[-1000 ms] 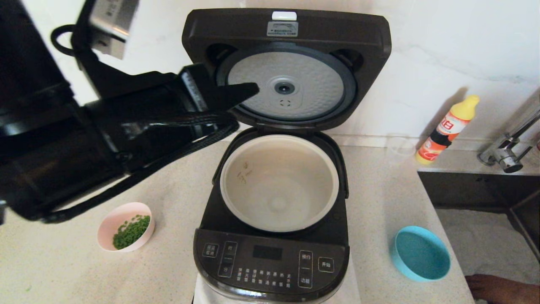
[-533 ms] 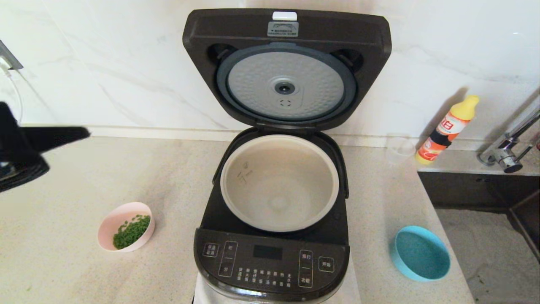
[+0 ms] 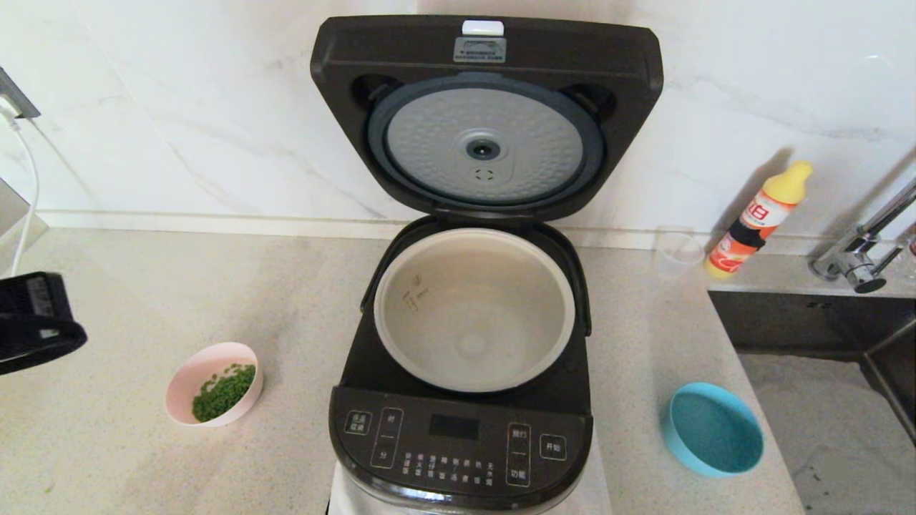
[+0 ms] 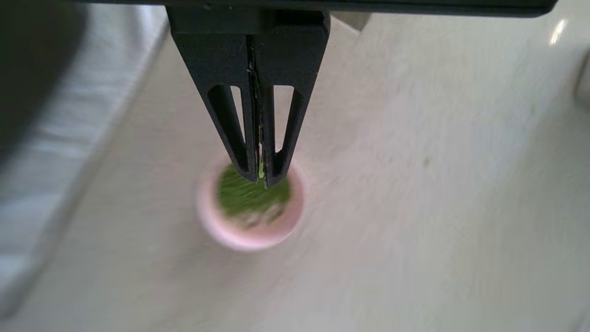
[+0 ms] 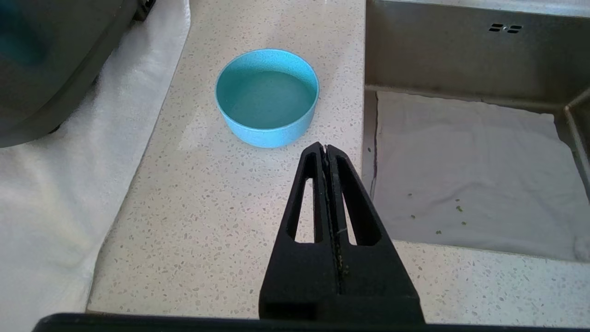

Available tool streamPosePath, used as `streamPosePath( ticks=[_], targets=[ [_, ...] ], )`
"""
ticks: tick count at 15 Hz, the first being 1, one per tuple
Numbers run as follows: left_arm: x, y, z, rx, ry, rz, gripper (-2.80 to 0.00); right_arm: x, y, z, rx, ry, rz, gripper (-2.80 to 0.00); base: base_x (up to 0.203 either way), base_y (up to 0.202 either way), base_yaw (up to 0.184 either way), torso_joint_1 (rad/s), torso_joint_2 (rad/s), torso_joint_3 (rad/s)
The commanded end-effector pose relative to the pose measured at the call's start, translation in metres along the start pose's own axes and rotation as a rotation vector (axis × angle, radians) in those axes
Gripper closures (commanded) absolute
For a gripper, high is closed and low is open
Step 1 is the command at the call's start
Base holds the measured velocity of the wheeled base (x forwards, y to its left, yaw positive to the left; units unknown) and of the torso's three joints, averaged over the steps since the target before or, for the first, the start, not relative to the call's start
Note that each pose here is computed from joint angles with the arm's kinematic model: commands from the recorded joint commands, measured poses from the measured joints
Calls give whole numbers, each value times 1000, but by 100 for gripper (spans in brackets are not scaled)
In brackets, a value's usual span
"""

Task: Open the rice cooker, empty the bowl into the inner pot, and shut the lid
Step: Pick up the bowl on the table

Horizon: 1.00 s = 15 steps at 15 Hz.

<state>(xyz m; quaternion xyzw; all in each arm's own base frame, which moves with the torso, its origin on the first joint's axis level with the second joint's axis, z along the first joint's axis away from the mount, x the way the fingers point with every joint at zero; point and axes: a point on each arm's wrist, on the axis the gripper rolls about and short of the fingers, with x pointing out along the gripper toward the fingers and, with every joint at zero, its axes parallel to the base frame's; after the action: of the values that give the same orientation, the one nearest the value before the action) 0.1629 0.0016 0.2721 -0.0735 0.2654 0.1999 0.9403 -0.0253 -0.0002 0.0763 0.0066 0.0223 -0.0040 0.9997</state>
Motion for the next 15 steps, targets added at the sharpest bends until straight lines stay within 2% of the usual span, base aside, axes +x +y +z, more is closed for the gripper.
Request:
streamPosePath(
  ticks=[1, 3, 5, 7, 9, 13, 15],
  targets=[
    [63, 0, 0, -15, 181, 67, 0, 0, 0, 0, 0, 0, 0, 0, 0, 0, 0, 0, 0, 0],
    [101, 20, 1, -93, 286, 84, 0, 0, 0, 0, 0, 0, 0, 0, 0, 0, 0, 0, 0, 0],
    [121, 43, -1, -165, 349, 97, 0, 0, 0, 0, 0, 0, 0, 0, 0, 0, 0, 0, 0, 0],
    [133, 59, -6, -199, 411, 50, 0, 0, 0, 0, 0, 0, 0, 0, 0, 0, 0, 0, 0, 0],
    [139, 65, -13, -218, 451, 15, 0, 0, 0, 0, 0, 1, 0, 0, 0, 0, 0, 0, 0, 0],
    [148, 64, -29, -241, 531, -56, 0, 0, 0, 0, 0, 0, 0, 0, 0, 0, 0, 0, 0, 0],
    [153, 64, -27, -244, 507, -70, 0, 0, 0, 0, 0, 1, 0, 0, 0, 0, 0, 0, 0, 0]
  ],
)
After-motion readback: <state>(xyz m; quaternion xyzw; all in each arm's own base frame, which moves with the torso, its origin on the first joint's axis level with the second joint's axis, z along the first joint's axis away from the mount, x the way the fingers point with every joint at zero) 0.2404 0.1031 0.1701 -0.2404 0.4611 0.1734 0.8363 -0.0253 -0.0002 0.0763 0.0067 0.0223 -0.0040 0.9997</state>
